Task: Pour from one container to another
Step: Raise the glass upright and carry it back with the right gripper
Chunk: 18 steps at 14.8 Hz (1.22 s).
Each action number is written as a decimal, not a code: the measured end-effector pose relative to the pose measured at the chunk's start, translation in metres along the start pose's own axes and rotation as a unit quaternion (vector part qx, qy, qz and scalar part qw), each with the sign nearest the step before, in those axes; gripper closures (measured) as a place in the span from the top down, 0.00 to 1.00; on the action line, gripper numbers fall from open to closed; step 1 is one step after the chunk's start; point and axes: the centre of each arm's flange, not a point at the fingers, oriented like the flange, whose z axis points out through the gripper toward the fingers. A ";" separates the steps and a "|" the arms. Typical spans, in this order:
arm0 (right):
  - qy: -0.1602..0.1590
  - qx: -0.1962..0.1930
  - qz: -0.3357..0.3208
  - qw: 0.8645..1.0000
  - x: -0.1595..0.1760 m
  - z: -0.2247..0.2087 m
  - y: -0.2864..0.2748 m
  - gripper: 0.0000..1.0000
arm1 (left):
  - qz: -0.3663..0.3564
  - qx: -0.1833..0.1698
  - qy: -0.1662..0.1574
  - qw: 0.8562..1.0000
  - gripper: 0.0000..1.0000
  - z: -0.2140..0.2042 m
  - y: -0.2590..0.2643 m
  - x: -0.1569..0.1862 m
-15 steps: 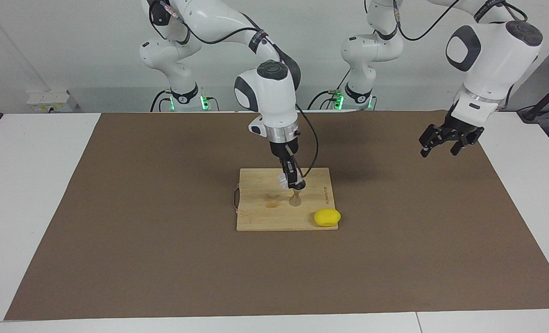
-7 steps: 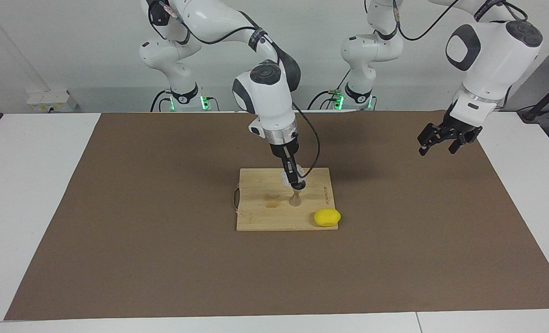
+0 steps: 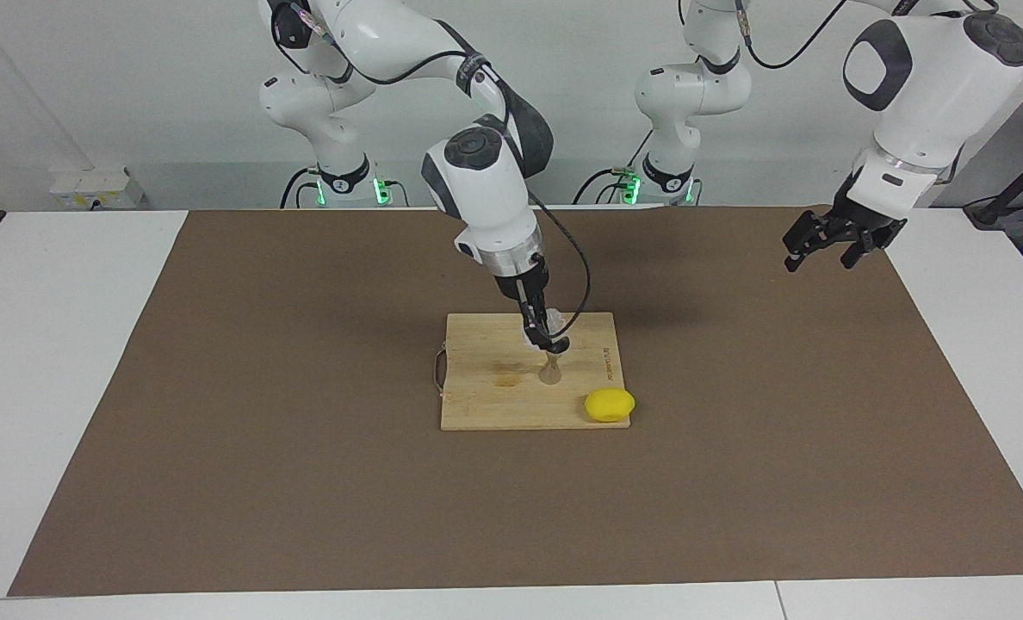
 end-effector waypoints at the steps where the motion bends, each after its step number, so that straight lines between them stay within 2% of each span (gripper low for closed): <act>1: -0.019 -0.003 0.017 1.000 0.011 -0.009 -0.009 0.51 | 0.000 0.000 -0.001 1.000 1.00 -0.007 0.000 -0.001; 5: -0.094 -0.011 0.076 0.993 0.059 -0.036 -0.041 0.51 | 0.000 0.000 0.003 1.000 1.00 -0.025 0.000 -0.003; 11: -0.156 -0.013 0.076 0.985 0.146 -0.056 -0.068 0.51 | 0.006 0.002 0.004 1.000 1.00 -0.031 0.006 -0.004; 18: -0.215 0.007 0.060 0.975 0.271 -0.066 -0.048 0.51 | 0.020 0.006 0.006 1.000 1.00 -0.036 0.024 -0.005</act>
